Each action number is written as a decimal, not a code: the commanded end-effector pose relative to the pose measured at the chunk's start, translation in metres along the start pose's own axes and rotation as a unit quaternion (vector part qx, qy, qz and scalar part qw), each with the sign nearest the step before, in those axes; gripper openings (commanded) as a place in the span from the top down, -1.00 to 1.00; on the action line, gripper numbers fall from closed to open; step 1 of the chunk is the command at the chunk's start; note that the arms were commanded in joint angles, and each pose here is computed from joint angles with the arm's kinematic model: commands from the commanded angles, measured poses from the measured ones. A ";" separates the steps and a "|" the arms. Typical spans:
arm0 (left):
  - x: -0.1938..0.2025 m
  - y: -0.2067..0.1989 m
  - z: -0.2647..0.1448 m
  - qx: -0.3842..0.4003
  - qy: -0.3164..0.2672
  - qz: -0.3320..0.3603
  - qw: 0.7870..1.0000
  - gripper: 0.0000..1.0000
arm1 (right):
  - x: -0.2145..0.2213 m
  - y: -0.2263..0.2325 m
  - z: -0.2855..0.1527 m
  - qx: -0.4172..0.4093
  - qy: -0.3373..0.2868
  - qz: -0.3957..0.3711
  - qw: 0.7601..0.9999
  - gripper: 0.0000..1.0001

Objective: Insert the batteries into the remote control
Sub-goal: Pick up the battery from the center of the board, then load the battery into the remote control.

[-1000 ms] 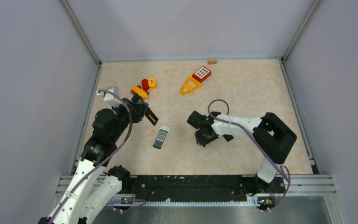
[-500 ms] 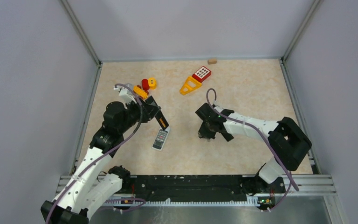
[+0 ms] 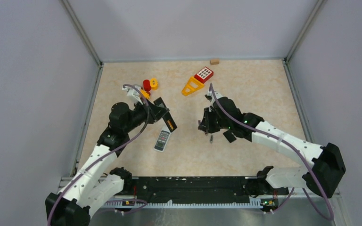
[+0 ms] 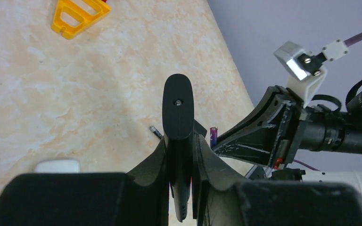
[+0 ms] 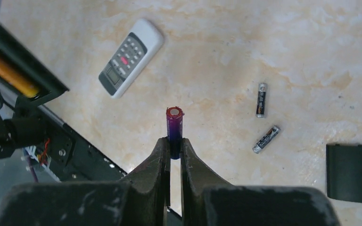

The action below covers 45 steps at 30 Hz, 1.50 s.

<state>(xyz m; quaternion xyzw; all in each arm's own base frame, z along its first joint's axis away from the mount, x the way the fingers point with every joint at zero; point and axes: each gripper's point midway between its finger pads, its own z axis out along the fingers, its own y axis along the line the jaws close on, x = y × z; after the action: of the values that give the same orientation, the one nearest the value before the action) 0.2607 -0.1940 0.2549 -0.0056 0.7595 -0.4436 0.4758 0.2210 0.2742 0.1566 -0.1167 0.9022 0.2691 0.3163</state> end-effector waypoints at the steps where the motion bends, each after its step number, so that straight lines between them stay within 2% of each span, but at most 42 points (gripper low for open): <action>1: -0.014 -0.034 0.001 0.086 -0.019 0.015 0.996 1.00 | -0.019 0.032 -0.028 -0.092 -0.014 -0.131 0.987 1.00; 6: -0.007 -0.055 0.009 0.144 0.036 -0.011 0.989 1.00 | -0.023 0.049 -0.051 -0.121 0.018 -0.171 0.978 1.00; 13: 0.020 -0.045 0.028 0.149 0.123 -0.078 0.978 1.00 | -0.043 0.074 -0.082 -0.137 0.033 -0.139 0.980 1.00; 19: 0.027 -0.047 0.041 0.173 0.169 -0.116 0.963 1.00 | -0.046 0.065 -0.076 -0.048 0.076 -0.137 0.986 1.00; 22: 0.027 -0.048 0.045 0.190 0.166 -0.129 0.959 1.00 | -0.043 0.064 -0.067 -0.027 0.099 -0.138 0.985 1.00; 29: 0.030 -0.026 0.058 0.146 0.147 -0.138 0.969 1.00 | -0.034 0.078 -0.059 -0.036 0.136 -0.147 0.979 1.00; 39: 0.022 -0.022 0.059 0.131 0.106 -0.180 0.969 1.00 | -0.032 0.088 -0.042 -0.031 0.166 -0.139 0.976 1.00; 45: 0.022 -0.024 0.058 0.136 0.103 -0.197 0.965 1.00 | -0.029 0.084 -0.038 -0.020 0.171 -0.140 0.975 1.00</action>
<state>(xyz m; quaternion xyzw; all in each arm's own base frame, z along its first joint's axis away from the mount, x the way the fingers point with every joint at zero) 0.2778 -0.2576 0.2221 -0.0498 0.7496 -0.6053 0.2632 0.1928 0.3189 0.2238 -0.2937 0.9150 0.2098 0.1801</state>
